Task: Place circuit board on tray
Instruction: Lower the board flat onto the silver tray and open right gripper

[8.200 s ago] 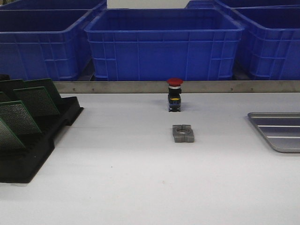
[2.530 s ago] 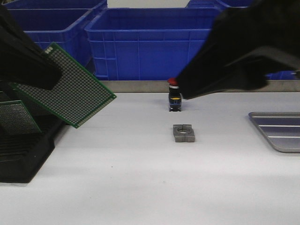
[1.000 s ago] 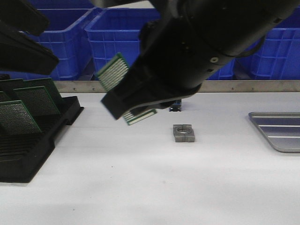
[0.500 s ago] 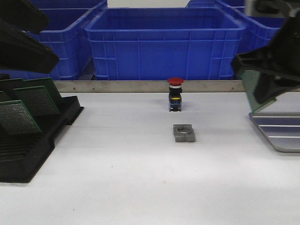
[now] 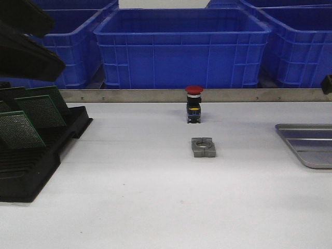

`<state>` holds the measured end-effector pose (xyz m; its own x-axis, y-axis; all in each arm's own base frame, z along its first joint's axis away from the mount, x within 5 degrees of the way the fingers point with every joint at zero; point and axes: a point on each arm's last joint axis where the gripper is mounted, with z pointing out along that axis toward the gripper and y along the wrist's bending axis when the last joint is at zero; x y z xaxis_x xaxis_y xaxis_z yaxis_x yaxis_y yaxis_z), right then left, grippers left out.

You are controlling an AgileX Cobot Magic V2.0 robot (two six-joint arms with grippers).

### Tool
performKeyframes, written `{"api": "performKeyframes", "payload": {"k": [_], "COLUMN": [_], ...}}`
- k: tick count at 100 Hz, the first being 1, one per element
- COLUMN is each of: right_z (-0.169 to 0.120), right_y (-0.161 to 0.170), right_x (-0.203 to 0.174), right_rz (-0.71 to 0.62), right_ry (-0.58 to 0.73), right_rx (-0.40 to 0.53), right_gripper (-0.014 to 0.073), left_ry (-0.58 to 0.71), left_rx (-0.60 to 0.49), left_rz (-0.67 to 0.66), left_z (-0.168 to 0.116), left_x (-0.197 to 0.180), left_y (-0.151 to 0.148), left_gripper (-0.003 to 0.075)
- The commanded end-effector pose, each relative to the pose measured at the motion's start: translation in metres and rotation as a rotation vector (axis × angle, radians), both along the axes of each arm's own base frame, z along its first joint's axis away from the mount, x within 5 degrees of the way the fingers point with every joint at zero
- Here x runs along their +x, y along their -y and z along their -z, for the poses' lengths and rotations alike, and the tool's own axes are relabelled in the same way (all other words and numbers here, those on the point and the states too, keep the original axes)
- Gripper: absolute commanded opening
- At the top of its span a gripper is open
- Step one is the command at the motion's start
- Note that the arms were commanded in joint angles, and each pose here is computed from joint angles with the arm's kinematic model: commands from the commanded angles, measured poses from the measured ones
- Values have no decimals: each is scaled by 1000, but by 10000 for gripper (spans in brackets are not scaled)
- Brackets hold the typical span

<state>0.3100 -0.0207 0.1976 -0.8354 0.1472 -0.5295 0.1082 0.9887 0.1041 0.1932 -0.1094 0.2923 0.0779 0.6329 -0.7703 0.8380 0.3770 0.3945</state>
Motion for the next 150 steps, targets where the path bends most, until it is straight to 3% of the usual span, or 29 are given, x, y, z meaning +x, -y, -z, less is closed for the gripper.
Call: {"api": "performKeyframes", "payload": {"k": [1, 14, 20, 27, 40, 47, 74, 105, 131, 150], "right_z": [-12, -6, -6, -7, -9, -13, -58, -112, -119, -119], "right_y": [-1, 0, 0, 0, 0, 0, -1, -19, -37, -37], "right_x": [14, 22, 24, 24, 25, 24, 8, -21, -27, -27], "right_rz": [-21, -24, -27, -28, -28, -29, -49, -101, -162, -163], "right_ry": [71, 43, 36, 32, 49, 61, 195, 362, 385, 379], "right_rx": [-8, -2, 0, 2, -5, -7, -48, -56, -46, -45], "right_gripper": [-66, -62, -20, 115, 498, 592, 524, 524, 524, 524], "left_ry": [26, 25, 23, 23, 23, 26, 102, 88, 77, 9], "left_rx": [-63, -64, -69, -69, -69, -68, -8, 214, 308, 366], "left_rz": [-22, -23, -23, -23, -23, -29, -64, -125, -227, -231], "left_z": [-14, -15, -15, -15, -15, -15, -20, -1, 23, 51], "left_x": [0, 0, 0, 0, 0, 0, -1, 7, 39, 59], "left_y": [1, 1, 1, 1, 1, 1, -9, -38, -49, -49], "left_gripper": [566, 566, 566, 566, 566, 566, 566, 566, 566, 566]}}
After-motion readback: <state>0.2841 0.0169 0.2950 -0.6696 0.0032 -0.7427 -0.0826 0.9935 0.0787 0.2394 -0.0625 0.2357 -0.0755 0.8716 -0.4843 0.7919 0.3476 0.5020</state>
